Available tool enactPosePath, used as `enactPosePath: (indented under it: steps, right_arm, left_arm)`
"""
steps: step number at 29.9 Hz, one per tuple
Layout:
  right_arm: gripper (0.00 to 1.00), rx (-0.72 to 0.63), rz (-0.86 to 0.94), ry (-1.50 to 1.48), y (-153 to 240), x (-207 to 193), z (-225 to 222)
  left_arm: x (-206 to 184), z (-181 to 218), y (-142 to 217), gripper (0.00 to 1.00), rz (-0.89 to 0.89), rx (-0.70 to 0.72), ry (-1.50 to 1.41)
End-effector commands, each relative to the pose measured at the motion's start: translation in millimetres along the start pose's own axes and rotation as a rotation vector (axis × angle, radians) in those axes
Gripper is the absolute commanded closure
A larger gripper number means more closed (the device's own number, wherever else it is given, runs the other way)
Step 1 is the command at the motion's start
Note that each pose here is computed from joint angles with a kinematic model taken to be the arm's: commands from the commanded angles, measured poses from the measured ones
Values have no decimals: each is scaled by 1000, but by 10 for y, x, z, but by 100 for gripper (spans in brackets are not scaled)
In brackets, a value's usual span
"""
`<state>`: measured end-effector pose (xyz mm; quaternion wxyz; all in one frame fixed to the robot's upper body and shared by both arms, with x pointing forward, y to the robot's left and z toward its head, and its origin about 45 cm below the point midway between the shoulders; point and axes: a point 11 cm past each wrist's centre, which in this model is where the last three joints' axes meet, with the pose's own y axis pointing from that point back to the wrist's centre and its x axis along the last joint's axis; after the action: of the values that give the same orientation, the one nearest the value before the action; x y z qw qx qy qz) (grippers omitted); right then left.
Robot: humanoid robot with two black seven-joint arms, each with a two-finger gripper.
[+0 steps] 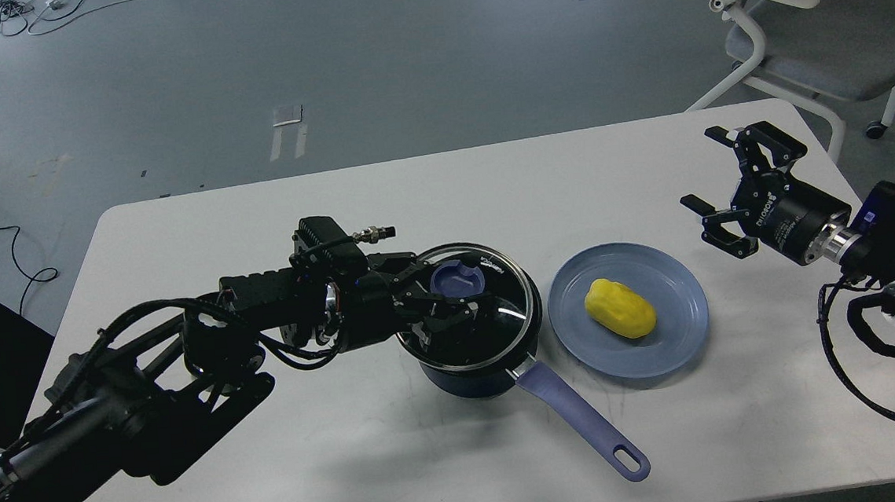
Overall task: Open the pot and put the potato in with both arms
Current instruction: 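Lift the glass lid off the pot with the left gripper, then lower the glass lid onto the table beside the pot, left gripper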
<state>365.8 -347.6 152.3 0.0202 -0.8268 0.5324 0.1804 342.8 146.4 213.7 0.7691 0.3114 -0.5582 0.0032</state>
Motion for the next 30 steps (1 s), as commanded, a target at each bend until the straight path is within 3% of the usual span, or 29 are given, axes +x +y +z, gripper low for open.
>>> enactPosePath:
  steps: [1,7,14,30]
  right_arm:
    - [0,0,0,0,2,0,0]
    - [0,0,4,3,18,18,-12]
    - [0,-2,5,4,29,25,-9]
    - [0,-8,8,-4,54,26,31]
  left_arm:
    - [177,-159,208,62,24,37,5]
    - [160,-495,697,61,58,135,72]
    - [-296,-700,1067,60,48,226,174]
    - [-1076,-975,1121,59,45,365,317]
